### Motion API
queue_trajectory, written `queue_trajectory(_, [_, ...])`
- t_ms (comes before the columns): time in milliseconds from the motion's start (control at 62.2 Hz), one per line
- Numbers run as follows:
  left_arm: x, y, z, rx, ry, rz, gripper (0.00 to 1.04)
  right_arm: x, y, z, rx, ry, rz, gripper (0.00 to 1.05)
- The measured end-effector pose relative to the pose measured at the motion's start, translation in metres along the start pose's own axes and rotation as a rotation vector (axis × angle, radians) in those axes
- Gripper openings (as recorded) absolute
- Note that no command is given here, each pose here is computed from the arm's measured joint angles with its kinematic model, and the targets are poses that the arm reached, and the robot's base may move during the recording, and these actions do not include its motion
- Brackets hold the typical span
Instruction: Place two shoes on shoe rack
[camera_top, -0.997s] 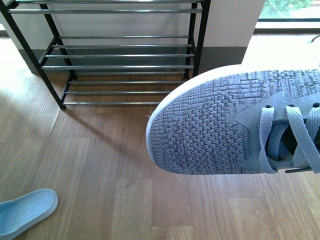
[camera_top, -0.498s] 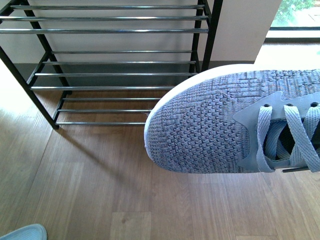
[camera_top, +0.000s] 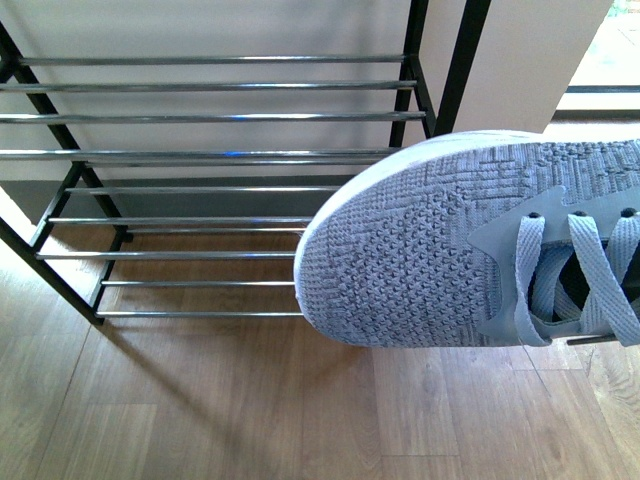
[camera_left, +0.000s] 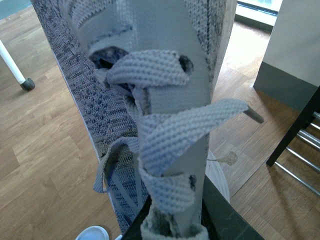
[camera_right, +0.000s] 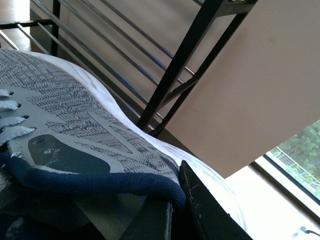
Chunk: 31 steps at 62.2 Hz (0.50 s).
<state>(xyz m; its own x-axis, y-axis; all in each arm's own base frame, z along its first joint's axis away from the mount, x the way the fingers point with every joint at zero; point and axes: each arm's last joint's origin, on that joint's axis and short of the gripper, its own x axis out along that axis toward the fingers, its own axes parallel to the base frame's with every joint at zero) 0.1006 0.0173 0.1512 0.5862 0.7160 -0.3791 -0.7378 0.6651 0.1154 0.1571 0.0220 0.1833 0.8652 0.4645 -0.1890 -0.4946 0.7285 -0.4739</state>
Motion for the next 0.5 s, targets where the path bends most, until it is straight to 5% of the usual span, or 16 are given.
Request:
queue_trajectory(273, [0.0,0.0,0.0,0.0,-0.002,0.004,0.03,0.0,0.0,0.0,-0.001,-0.003,0.001,0.01])
queue_trajectory(498, [0.0,0.0,0.0,0.0,0.0,0.001,0.03,0.017,0.006,0.028,0.292,-0.19,-0.01,0.01])
